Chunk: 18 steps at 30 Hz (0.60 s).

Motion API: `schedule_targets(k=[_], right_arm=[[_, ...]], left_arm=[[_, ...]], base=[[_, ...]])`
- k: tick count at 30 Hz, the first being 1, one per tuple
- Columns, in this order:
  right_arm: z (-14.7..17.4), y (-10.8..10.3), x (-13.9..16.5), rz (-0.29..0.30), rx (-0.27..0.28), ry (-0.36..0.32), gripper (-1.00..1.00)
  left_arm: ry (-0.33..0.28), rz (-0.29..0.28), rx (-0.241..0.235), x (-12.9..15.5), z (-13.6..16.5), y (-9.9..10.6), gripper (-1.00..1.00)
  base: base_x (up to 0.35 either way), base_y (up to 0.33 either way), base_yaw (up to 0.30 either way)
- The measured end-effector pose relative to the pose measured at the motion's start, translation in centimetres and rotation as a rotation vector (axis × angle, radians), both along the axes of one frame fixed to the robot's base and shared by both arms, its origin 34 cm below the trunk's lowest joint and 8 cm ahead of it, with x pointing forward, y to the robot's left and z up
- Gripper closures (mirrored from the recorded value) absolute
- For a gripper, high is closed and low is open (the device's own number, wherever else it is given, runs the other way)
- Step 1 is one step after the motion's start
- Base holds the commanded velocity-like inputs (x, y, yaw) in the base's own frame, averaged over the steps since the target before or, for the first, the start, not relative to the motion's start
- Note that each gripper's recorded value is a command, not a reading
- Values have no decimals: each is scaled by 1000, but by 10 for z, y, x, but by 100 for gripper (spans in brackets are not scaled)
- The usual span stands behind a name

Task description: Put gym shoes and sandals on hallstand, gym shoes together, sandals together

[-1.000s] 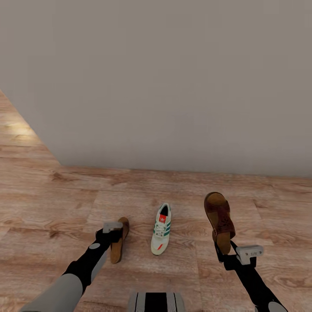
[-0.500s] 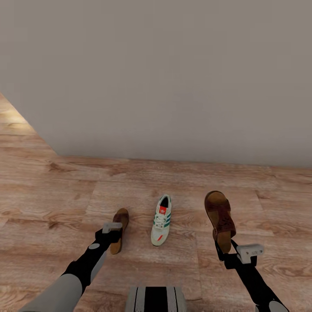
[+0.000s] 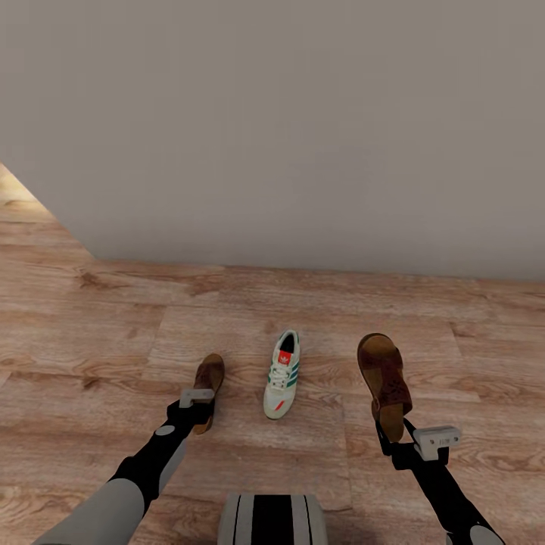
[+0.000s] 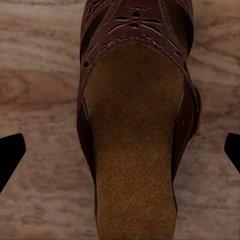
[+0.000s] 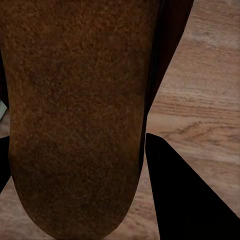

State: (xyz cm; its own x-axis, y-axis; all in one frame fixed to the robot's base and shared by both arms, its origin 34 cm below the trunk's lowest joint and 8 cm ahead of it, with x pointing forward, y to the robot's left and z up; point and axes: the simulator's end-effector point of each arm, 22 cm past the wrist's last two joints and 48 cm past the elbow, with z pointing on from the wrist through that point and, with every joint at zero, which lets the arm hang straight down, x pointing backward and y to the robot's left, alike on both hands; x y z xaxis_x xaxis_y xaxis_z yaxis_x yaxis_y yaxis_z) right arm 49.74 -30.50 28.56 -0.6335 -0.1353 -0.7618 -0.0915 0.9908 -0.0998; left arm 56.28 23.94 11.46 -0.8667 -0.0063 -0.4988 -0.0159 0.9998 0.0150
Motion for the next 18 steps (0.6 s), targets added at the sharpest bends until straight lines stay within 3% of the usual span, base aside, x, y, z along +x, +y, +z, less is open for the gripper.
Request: schedule_targets(k=[18], right_arm=[[-20,0,-11,0,0,47,100]], left_arm=[[49,0,-2,-19,-24,-2,-100]], base=[[0,0,0]])
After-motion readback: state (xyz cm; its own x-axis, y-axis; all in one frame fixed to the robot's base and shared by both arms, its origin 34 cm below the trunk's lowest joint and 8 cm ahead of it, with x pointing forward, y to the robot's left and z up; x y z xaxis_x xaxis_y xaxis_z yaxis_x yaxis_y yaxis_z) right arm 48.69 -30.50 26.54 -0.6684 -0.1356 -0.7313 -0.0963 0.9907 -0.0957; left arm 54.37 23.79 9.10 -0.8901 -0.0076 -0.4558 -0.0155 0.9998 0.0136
